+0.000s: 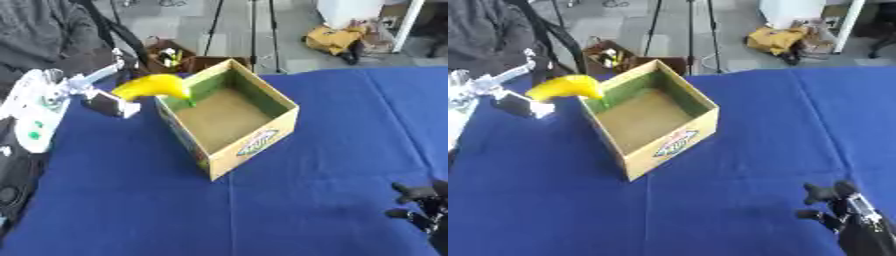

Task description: Pick up objects on the table and place them in the box.

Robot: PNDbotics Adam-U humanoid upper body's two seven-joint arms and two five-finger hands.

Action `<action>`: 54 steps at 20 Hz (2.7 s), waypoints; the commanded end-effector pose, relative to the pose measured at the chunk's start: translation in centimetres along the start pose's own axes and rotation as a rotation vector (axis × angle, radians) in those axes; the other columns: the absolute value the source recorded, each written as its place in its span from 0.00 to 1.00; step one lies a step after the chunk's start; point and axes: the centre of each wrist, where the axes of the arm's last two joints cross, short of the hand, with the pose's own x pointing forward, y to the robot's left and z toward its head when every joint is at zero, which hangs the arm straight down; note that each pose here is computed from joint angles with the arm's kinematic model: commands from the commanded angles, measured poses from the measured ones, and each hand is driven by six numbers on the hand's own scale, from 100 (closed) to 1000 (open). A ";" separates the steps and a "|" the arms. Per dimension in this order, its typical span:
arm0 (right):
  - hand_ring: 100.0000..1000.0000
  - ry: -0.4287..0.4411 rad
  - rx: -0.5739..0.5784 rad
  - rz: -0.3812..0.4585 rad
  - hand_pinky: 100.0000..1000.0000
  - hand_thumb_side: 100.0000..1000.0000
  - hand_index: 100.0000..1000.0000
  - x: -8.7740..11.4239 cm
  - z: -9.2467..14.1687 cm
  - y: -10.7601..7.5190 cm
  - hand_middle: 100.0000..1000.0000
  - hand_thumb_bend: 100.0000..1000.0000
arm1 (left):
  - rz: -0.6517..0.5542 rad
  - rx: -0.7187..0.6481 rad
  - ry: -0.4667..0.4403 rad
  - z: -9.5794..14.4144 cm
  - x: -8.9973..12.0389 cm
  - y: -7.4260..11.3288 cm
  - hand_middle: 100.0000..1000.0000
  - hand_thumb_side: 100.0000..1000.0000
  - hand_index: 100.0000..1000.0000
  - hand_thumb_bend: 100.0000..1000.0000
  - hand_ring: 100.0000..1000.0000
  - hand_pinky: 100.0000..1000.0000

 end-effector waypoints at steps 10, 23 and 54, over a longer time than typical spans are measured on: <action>0.96 -0.004 0.043 0.018 0.61 0.75 0.58 0.5 -0.4 0.2 0.49 0.00 | -0.077 -0.112 0.012 -7.4 0.9 -1.2 0.34 0.04 0.55 0.00 0.40 0.61; 0.96 -0.011 0.073 0.019 0.61 0.75 0.58 0.7 -0.8 0.6 0.49 0.00 | -0.164 -0.245 -0.012 -10.4 2.7 -6.5 0.43 0.08 0.64 0.07 0.47 0.65; 0.96 -0.022 0.007 0.015 0.61 0.75 0.58 0.8 -0.2 -0.4 0.49 0.00 | 0.980 0.521 -0.158 5.7 4.4 -8.3 0.57 1.00 0.70 0.10 0.63 0.68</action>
